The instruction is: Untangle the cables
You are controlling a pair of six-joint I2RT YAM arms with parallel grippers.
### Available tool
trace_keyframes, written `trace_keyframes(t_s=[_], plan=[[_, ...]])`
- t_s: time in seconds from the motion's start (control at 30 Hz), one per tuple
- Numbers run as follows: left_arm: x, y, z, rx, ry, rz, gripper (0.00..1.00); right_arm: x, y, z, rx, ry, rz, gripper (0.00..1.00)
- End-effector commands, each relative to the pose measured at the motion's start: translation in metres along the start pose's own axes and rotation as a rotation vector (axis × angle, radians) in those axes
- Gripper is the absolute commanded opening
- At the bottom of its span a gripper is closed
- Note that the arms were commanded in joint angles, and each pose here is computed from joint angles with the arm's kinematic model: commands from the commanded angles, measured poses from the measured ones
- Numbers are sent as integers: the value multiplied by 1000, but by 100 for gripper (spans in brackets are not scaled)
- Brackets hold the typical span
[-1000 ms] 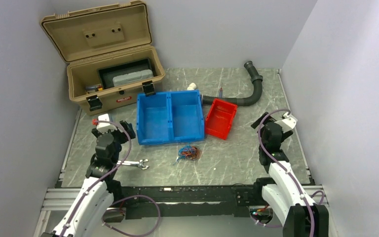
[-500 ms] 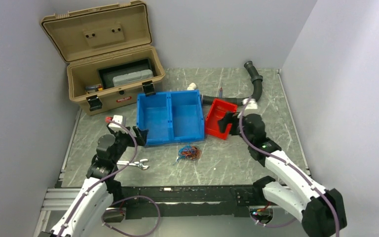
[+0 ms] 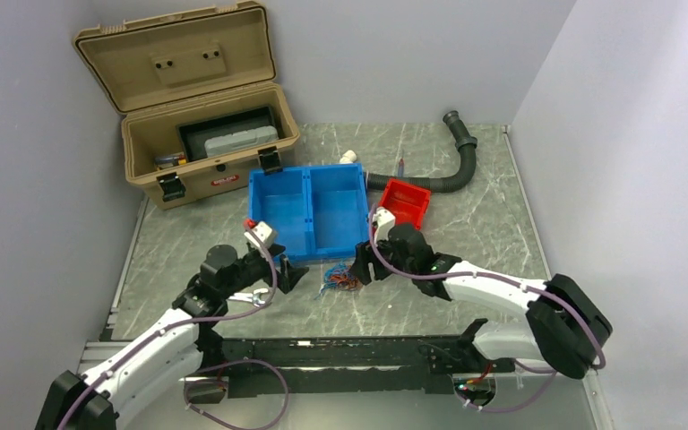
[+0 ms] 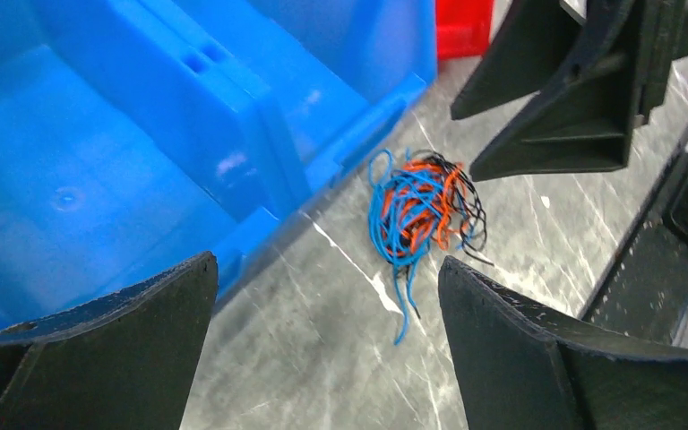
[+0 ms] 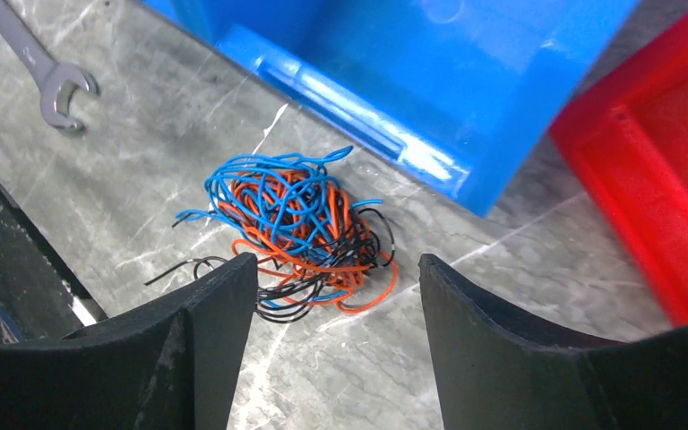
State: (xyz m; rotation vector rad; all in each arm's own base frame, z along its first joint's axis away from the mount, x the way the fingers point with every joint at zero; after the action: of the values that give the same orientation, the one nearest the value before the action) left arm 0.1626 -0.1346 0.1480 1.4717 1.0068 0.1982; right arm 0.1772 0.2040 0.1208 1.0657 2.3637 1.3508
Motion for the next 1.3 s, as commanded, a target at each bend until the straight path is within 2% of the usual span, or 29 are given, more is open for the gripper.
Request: trace_keyframes(t_s=[0.0, 0.1, 0.17, 0.33, 0.4, 0.57, 0.83, 1.27], plan=[[-18, 10, 7, -10, -114, 84, 96, 12, 2, 11, -59, 99, -79, 68], [-21, 7, 10, 14, -133, 92, 96, 15, -3, 21, -43, 104, -92, 65], [-23, 5, 13, 37, -145, 97, 94, 17, -4, 28, -38, 115, -99, 56], [-28, 4, 15, 54, -189, 113, 94, 26, 0, 29, -70, 150, -123, 8], [-30, 4, 15, 48, -201, 118, 96, 29, 6, 21, -102, 158, -129, 0], [-35, 6, 15, 23, -260, 137, 98, 36, 28, -2, -178, 191, -161, 0], [-54, 17, 20, 4, -407, 131, 91, 39, 53, -14, -188, 183, -172, 0], [-51, 4, 42, 115, -362, 135, 85, 49, 77, -30, -265, 236, -139, 0]])
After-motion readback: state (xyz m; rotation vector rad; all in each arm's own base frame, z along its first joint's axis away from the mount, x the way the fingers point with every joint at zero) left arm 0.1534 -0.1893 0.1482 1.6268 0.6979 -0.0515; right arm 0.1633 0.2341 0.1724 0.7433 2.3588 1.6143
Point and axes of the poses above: each gripper's point midway between its finger pads, its own z axis out along the fingers, its own x axis along the line the jaws close on, y = z × x, the point moved 8 cm from there along -z, back along the fingers, and after that the axes turned 12 degrees about -z, right-handed, at the moved point
